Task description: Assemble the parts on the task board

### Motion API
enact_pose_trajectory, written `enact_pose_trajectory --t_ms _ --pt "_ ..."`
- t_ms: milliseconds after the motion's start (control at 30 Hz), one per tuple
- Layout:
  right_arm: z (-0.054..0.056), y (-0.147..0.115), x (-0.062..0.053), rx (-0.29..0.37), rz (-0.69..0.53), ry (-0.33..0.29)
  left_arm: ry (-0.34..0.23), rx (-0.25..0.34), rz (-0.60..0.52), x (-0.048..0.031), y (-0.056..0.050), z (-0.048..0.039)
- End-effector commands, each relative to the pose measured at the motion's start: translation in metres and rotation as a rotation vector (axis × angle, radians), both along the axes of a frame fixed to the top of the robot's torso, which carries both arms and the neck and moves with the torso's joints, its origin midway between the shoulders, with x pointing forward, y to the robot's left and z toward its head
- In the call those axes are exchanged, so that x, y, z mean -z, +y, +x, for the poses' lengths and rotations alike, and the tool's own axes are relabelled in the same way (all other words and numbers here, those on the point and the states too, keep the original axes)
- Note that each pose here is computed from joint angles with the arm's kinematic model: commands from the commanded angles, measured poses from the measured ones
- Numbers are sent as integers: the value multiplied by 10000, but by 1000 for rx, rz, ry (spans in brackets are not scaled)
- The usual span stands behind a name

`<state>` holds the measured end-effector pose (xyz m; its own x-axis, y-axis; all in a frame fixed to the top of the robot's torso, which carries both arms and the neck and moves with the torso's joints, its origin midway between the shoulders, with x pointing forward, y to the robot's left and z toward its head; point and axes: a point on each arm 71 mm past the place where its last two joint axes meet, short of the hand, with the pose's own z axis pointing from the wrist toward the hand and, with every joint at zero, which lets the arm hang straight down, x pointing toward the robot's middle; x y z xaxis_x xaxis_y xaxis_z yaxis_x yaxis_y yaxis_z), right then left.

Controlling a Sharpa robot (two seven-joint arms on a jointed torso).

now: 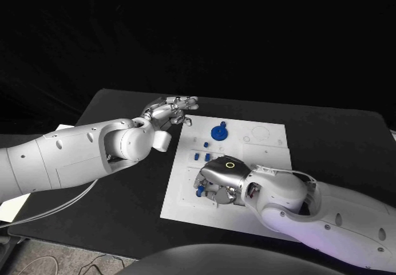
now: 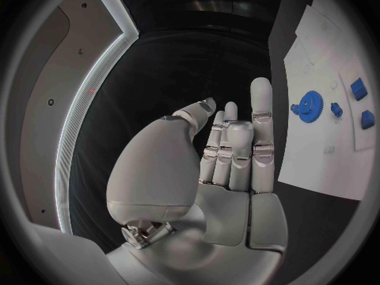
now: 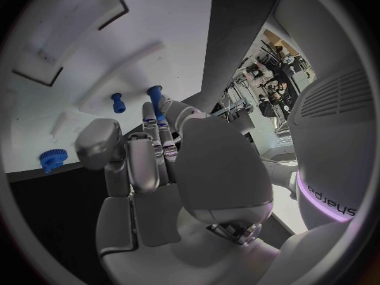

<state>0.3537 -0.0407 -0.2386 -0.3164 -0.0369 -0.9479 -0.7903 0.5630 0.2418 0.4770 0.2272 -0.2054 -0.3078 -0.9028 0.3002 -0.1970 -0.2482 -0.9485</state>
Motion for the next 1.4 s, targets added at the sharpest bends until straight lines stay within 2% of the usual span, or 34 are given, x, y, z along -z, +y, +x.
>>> enact_pose_trajectory --t_ms 33,533,633,733,833,933,1033,1233,1333,1400 --pt "0 -5 54 6 -30 -2 -6 18 -11 -12 -21 -6" --pt "7 -54 -30 45 100 -65 0 20 -9 -8 -17 -7" --pt "-11 -130 -70 61 146 -70 1 20 -9 -6 -14 -6" --pt "-4 -295 -136 102 189 -46 3 20 -8 -4 -9 -5" --pt "54 -588 -222 199 228 29 4 22 -8 -3 -10 -7" --pt "145 -958 -309 331 243 103 4 21 -6 -3 -3 -9" --pt "180 -1276 -343 449 226 148 3 19 -3 -3 7 -11" --pt "132 -1822 -256 671 143 236 3 16 0 -1 18 -14" --pt "84 -1958 -189 734 104 253 3 15 1 3 23 -15" --pt "55 -1994 -152 753 79 253 3 15 1 6 24 -15"
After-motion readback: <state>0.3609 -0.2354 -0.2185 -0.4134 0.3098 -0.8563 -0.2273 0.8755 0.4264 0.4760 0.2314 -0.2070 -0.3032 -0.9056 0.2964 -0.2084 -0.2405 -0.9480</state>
